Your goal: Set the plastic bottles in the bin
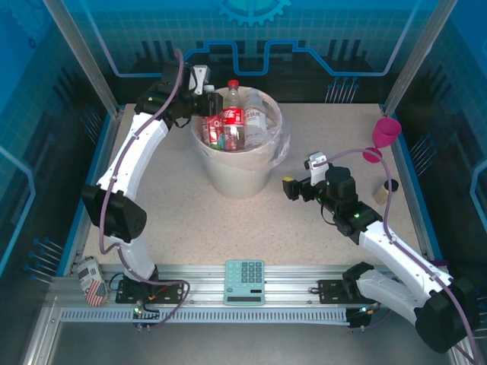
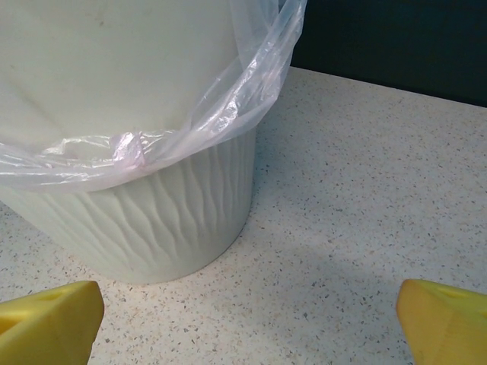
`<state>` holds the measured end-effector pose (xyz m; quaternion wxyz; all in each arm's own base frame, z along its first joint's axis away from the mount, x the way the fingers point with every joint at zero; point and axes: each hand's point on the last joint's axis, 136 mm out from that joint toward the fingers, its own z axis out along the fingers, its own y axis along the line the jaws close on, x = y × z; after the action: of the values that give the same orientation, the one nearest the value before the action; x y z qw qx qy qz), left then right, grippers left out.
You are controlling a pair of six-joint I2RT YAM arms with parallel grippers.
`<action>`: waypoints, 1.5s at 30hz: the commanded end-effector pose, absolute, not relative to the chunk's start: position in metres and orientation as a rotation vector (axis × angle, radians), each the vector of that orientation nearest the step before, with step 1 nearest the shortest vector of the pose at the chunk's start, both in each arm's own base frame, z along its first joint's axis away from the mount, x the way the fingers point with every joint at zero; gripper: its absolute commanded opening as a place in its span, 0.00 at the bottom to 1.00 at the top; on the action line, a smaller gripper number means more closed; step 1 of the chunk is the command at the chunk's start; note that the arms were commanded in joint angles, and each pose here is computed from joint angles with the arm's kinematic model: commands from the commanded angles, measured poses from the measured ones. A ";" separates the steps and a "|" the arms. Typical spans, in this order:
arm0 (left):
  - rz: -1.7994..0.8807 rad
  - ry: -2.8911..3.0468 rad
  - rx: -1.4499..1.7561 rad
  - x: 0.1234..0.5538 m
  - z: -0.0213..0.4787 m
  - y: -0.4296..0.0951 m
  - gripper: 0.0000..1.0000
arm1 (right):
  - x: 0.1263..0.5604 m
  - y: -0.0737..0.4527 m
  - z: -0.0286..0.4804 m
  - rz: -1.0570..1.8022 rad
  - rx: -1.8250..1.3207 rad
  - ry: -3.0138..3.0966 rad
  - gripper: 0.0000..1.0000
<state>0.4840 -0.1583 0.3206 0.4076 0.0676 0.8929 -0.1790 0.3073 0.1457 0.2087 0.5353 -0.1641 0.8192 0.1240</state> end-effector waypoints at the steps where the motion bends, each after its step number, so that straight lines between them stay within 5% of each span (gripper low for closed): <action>1: -0.569 2.609 0.203 0.437 0.240 -0.181 0.63 | 0.310 0.145 0.225 0.286 -0.374 1.922 1.00; 6: -0.495 2.593 0.221 0.437 0.253 -0.172 0.83 | 0.310 0.145 0.226 0.285 -0.376 1.926 1.00; 25: -0.467 2.148 0.145 0.401 0.401 -0.119 0.99 | 0.313 0.146 0.228 0.296 -0.353 1.939 1.00; 36: -0.038 2.062 -0.222 0.370 0.300 -0.006 0.99 | 0.330 0.099 0.200 0.115 -0.236 2.071 1.00; 45: 0.069 2.018 -0.255 0.364 0.207 0.015 0.99 | 0.347 0.043 0.135 0.020 -0.053 2.162 1.00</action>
<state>0.3471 0.0040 0.1787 0.4375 -0.0902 0.8945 0.0190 0.3426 0.0576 0.1491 0.4680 -0.0446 0.8824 0.0201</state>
